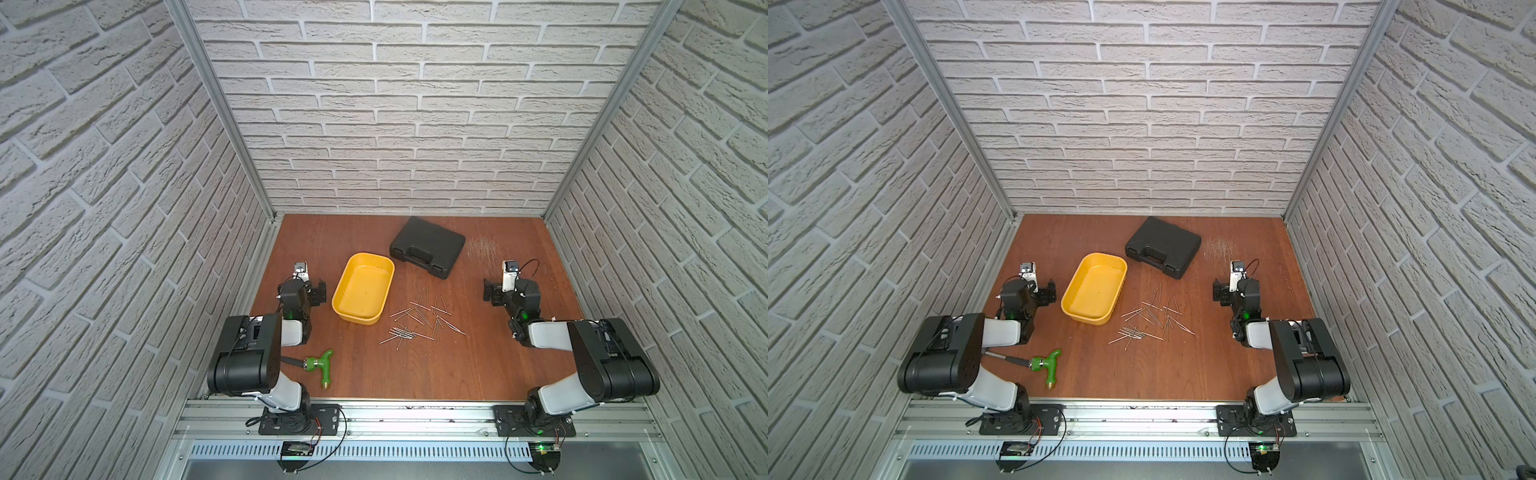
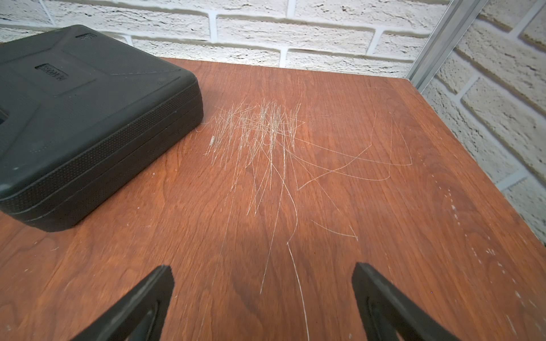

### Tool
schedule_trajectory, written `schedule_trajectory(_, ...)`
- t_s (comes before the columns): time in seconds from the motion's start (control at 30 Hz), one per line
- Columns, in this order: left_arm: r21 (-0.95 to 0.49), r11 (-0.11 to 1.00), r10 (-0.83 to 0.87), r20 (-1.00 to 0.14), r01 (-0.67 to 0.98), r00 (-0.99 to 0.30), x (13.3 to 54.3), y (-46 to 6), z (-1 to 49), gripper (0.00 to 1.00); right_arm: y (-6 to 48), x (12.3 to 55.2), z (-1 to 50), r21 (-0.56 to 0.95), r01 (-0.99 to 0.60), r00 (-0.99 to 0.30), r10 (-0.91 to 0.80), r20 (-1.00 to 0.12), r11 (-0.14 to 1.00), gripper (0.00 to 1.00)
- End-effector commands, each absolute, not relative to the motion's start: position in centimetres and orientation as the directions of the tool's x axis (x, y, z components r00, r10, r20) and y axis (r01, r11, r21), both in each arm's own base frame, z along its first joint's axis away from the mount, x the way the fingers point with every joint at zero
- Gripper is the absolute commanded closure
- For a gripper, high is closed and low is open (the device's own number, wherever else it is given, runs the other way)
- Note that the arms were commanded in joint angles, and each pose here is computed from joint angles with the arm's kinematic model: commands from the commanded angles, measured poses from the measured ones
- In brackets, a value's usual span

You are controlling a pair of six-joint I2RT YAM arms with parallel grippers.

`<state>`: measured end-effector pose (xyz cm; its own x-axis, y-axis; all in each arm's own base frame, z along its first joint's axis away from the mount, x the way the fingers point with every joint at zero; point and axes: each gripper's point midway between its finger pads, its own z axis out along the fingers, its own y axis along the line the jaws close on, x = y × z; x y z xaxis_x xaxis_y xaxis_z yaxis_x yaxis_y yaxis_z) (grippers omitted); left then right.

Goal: Put the nails on the desktop into the storage box
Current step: Adjust the storage box at the center of the board.

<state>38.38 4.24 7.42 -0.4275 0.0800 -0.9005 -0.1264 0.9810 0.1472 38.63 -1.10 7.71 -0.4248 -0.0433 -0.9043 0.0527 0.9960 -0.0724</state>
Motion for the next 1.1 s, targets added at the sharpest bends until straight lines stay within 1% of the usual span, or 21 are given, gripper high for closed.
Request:
schedule_trajectory(0.0, 0.149, 0.980, 0.090, -0.919, -0.128, -0.383, 39.2, 4.4, 8.7, 0.01, -1.3, 39.6, 9.3, -0.074, 0.054, -0.371, -0.049, -0.927, 0.996, 0.01)
schedule_trajectory(0.17, 0.146, 0.979, 0.082, -0.921, -0.144, -0.382, 39.3, 4.7, 9.1, 0.01, -1.3, 39.5, 9.4, -0.071, 0.055, -0.367, -0.046, -0.929, 0.996, 0.01)
schedule_trajectory(0.27, 0.155, 0.934, -0.003, -0.898, -0.322, -0.441, 38.8, 7.8, 10.8, 0.02, -2.1, 39.7, 10.6, -0.074, 0.105, -0.373, -0.030, -0.927, 0.992, 0.01)
schedule_trajectory(0.3, 0.145, 0.920, -0.042, -0.886, -0.363, -0.461, 38.4, 8.7, 11.2, 0.01, -2.2, 39.8, 11.1, -0.077, 0.115, -0.405, -0.024, -0.914, 0.990, 0.01)
schedule_trajectory(0.4, 0.101, 0.889, -0.129, -0.880, -0.446, -0.457, 37.3, 10.3, 13.0, 0.01, -2.6, 40.1, 12.2, -0.034, 0.168, -0.514, 0.058, -0.856, 0.985, 0.01)
schedule_trajectory(0.43, 0.086, 0.885, -0.150, -0.877, -0.457, -0.456, 37.0, 10.3, 13.4, 0.01, -2.3, 40.2, 12.5, -0.007, 0.165, -0.535, 0.083, -0.841, 0.986, 0.01)
schedule_trajectory(0.5, 0.072, 0.843, -0.212, -0.865, -0.532, -0.454, 35.8, 11.3, 15.1, 0.01, -1.4, 40.2, 13.1, 0.052, 0.153, -0.587, 0.133, -0.798, 0.987, 0.01)
schedule_trajectory(0.57, 0.052, 0.840, -0.251, -0.846, -0.540, -0.471, 35.1, 11.1, 17.1, 0.01, -0.1, 39.9, 13.6, 0.104, 0.113, -0.626, 0.152, -0.765, 0.988, 0.01)
schedule_trajectory(0.6, 0.038, 0.852, -0.261, -0.834, -0.522, -0.487, 34.9, 10.6, 18.1, 0.01, 0.5, 39.6, 13.7, 0.128, 0.095, -0.642, 0.159, -0.750, 0.987, 0.01)
schedule_trajectory(0.67, -0.011, 0.904, -0.255, -0.816, -0.427, -0.519, 35.1, 8.3, 20.2, 0.02, 1.4, 39.0, 14.0, 0.167, 0.081, -0.671, 0.177, -0.720, 0.983, 0.01)
schedule_trajectory(0.73, -0.017, 0.958, -0.180, -0.813, -0.287, -0.554, 35.4, 4.8, 22.1, 0.02, 2.6, 38.3, 13.9, 0.213, 0.057, -0.715, 0.189, -0.673, 0.975, 0.00)
schedule_trajectory(0.8, -0.001, 0.993, -0.073, -0.797, -0.120, -0.600, 35.5, 0.5, 23.1, 0.02, 4.2, 37.6, 14.0, 0.266, 0.031, -0.760, 0.196, -0.620, 0.963, 0.01)
schedule_trajectory(0.87, 0.017, 1.000, 0.015, -0.755, 0.004, -0.656, 35.4, -3.1, 22.8, 0.02, 5.7, 36.9, 14.2, 0.298, -0.005, -0.792, 0.178, -0.585, 0.955, 0.03)
schedule_trajectory(0.93, 0.027, 0.996, 0.081, -0.691, 0.087, -0.718, 35.2, -5.6, 21.2, 0.02, 7.2, 36.0, 14.4, 0.312, -0.042, -0.812, 0.149, -0.565, 0.949, 0.03)
schedule_trajectory(1.0, 0.014, 0.991, 0.115, -0.624, 0.137, -0.773, 34.8, -7.2, 19.2, 0.02, 8.7, 35.1, 14.8, 0.324, -0.077, -0.822, 0.124, -0.556, 0.943, 0.03)
schedule_trajectory(1.07, 0.014, 0.989, 0.130, -0.579, 0.150, -0.805, 34.7, -8.0, 17.7, 0.02, 9.9, 34.3, 14.9, 0.332, -0.109, -0.829, 0.098, -0.551, 0.937, 0.03)
